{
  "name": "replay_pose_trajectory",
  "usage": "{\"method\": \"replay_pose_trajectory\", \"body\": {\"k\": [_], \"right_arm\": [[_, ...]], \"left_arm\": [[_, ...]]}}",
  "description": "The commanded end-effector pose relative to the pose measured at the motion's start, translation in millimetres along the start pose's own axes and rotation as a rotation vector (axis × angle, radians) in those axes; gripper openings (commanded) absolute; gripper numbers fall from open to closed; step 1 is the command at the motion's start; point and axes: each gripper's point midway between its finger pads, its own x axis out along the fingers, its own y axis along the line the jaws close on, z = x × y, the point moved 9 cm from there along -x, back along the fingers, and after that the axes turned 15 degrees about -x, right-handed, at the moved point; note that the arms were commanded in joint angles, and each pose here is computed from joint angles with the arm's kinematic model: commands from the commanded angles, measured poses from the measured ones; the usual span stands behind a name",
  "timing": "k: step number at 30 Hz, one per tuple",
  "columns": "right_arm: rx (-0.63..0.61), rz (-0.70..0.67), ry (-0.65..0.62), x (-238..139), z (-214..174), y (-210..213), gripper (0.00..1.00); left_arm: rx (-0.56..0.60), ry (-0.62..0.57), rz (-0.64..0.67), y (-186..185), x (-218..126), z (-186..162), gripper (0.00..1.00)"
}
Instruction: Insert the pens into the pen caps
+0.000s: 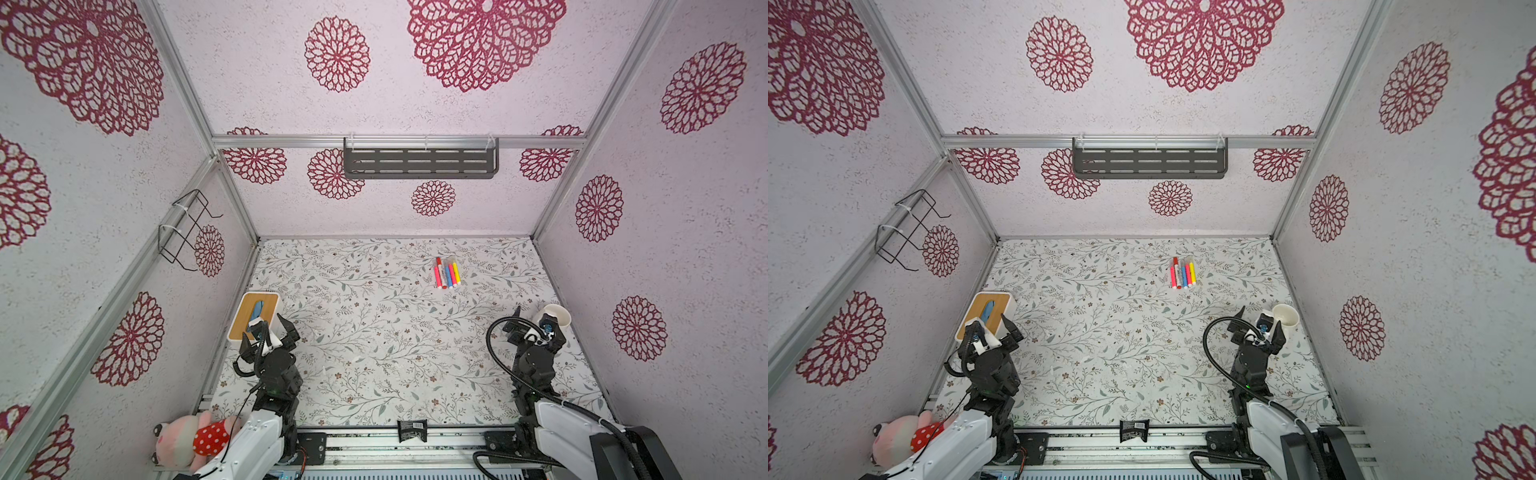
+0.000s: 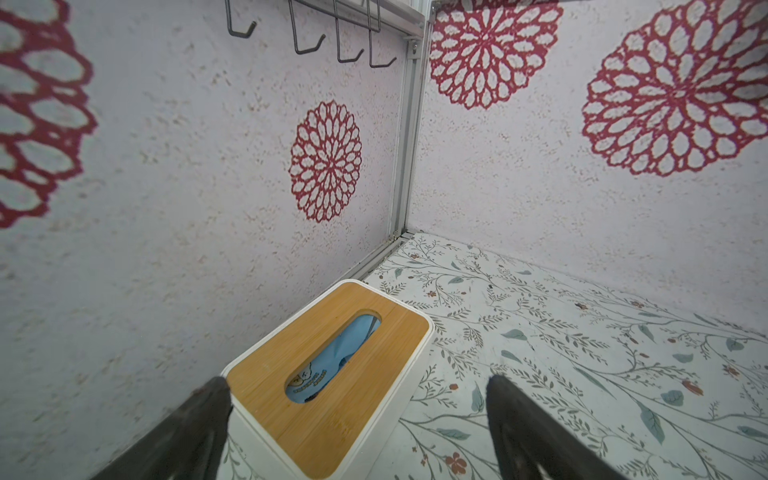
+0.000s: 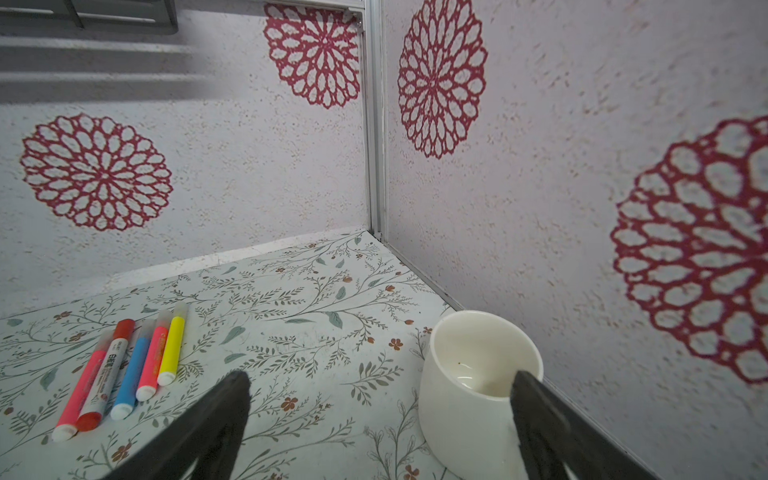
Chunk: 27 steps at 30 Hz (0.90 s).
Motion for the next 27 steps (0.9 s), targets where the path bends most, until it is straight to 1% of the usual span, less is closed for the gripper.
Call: {"method": "replay_pose_trajectory", "body": {"k": [1,14,20,27], "right_arm": [[0.000,-0.005,-0.005,-14.1,-18.5,-8.5,0.98],[0.015,-0.027,-0.067,-9.6,-17.0,-9.5,0.98],[0.018,-0.027,-0.067,-8.4,-17.1,-9.1,0.98],[0.019,-0.011,-0.054,-1.1,-19.0,-5.2,0.98]], "left_arm": [[-0.046,-0.020,-0.018,2.9,2.2,-0.2,0.98],[-0.054,-0.038,-0.042,-4.1,19.8,-6.7,0.98],[-0.050,-0.067,-0.057,-9.2,27.9,-12.9,0.98],[-0.027,-0.051,-0.067,-16.6,39.3,-16.1,0.98]]}}
